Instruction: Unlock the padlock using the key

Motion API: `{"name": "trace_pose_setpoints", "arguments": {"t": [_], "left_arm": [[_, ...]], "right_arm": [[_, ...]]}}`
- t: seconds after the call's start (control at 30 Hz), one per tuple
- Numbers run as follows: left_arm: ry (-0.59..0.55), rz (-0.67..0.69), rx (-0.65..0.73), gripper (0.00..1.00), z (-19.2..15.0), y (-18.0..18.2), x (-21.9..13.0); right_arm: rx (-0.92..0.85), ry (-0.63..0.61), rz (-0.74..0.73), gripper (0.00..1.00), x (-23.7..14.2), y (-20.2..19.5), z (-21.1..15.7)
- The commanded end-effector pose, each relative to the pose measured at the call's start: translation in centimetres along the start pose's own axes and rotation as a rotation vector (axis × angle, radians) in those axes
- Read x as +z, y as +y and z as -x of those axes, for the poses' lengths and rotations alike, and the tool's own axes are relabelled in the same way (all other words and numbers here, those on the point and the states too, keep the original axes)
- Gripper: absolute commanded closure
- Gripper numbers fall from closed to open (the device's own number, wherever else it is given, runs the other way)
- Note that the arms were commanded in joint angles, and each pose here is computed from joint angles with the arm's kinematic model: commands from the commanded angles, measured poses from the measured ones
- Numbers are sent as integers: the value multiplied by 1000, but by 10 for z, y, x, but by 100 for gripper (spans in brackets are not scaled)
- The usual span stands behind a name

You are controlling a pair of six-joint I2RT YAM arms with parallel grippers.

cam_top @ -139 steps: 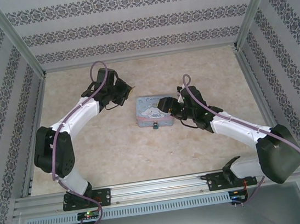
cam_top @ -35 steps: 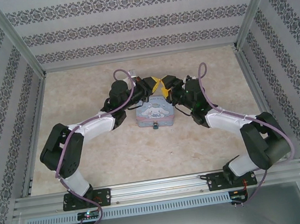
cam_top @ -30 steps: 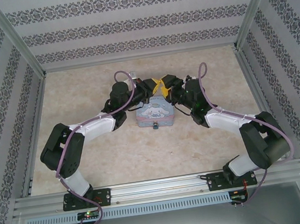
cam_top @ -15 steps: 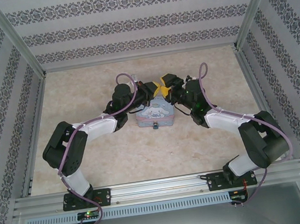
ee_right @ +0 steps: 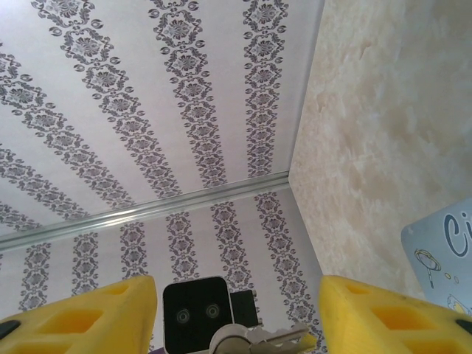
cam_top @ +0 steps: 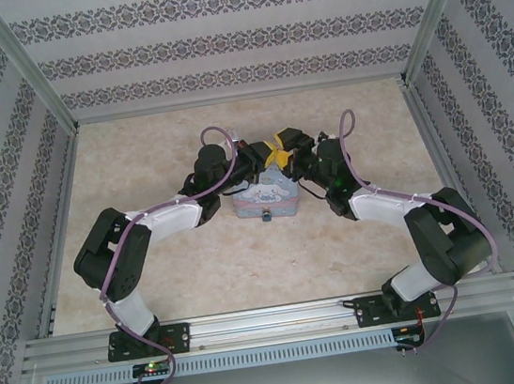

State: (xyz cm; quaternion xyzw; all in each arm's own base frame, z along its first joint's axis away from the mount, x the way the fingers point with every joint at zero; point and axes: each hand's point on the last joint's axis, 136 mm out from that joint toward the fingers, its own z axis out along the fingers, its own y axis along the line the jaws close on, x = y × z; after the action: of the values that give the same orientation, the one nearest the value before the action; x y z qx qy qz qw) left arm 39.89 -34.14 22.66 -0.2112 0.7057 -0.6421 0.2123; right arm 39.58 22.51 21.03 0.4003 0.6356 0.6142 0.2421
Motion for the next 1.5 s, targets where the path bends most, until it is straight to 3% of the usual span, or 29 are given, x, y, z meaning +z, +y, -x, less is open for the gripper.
{"name": "trace_pose_setpoints", "arguments": {"t": [0.0, 1.07, 1.47], "left_arm": [[8, -50, 24, 100, -5, -15, 5], [5, -17, 24, 100, -8, -5, 3], [12, -6, 20, 100, -11, -2, 4]], "right_arm": [[3, 10, 37, 41, -1, 8, -4], [-50, -23, 46, 41, -16, 19, 10], [-65, -17, 81, 53, -15, 33, 8]]}}
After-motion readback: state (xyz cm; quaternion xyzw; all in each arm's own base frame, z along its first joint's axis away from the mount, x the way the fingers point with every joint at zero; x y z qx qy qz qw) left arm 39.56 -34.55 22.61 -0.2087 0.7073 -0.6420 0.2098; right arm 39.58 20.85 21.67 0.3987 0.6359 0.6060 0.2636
